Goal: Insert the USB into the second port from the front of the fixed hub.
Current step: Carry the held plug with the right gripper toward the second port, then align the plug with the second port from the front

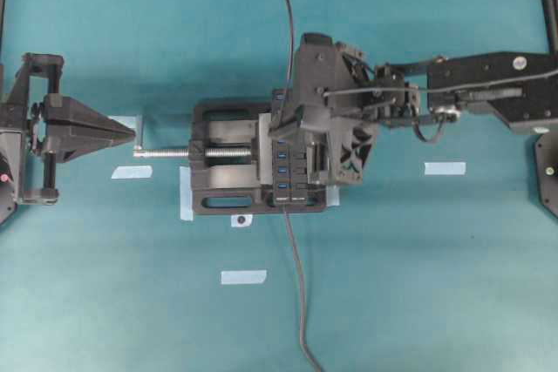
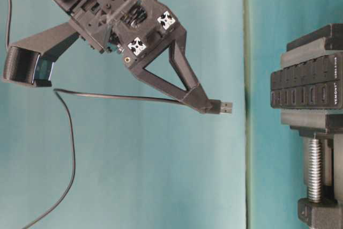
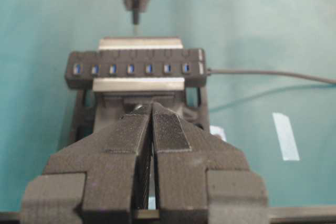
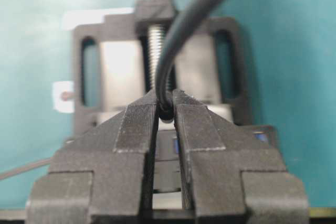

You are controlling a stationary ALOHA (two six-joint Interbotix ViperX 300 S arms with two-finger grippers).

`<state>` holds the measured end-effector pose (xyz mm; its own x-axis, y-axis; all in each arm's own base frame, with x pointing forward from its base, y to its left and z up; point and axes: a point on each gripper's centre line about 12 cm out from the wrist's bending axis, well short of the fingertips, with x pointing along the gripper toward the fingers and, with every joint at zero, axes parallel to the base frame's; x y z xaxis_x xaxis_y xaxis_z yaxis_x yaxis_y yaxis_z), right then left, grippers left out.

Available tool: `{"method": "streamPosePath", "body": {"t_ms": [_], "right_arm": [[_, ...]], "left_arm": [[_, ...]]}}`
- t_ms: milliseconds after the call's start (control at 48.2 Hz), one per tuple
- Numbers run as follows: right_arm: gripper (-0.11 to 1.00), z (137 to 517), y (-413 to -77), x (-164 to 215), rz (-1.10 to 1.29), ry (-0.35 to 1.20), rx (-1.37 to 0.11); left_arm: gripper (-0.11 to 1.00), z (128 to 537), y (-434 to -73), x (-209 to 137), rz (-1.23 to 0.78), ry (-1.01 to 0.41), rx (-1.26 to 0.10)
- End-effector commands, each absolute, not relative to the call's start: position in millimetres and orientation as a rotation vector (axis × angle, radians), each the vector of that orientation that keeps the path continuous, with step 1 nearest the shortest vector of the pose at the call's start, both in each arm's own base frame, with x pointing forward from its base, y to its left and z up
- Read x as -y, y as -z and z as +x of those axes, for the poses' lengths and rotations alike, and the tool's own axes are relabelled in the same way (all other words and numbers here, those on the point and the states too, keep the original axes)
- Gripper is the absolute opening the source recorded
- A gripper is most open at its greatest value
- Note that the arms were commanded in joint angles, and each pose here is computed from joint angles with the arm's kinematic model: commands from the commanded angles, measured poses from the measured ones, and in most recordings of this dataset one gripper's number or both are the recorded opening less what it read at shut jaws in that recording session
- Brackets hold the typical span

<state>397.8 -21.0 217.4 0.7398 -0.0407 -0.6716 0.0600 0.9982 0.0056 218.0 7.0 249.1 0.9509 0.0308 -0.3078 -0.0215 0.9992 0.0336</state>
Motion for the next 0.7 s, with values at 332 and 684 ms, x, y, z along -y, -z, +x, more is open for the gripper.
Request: {"method": "streamPosePath", "body": {"t_ms": [332, 684], "right_arm": [[0.07, 397.8, -204.0, 9.3, 0.065, 0.046, -0.765], [0.08, 397.1, -190.6, 3.8, 0.070, 0.037, -0.772]], "left_arm": [[0.00, 219.4, -252.4, -7.4, 0.030, -0.028, -0.298], [0.00, 219.0, -251.4, -7.4, 0.030, -0.028, -0.300]]}}
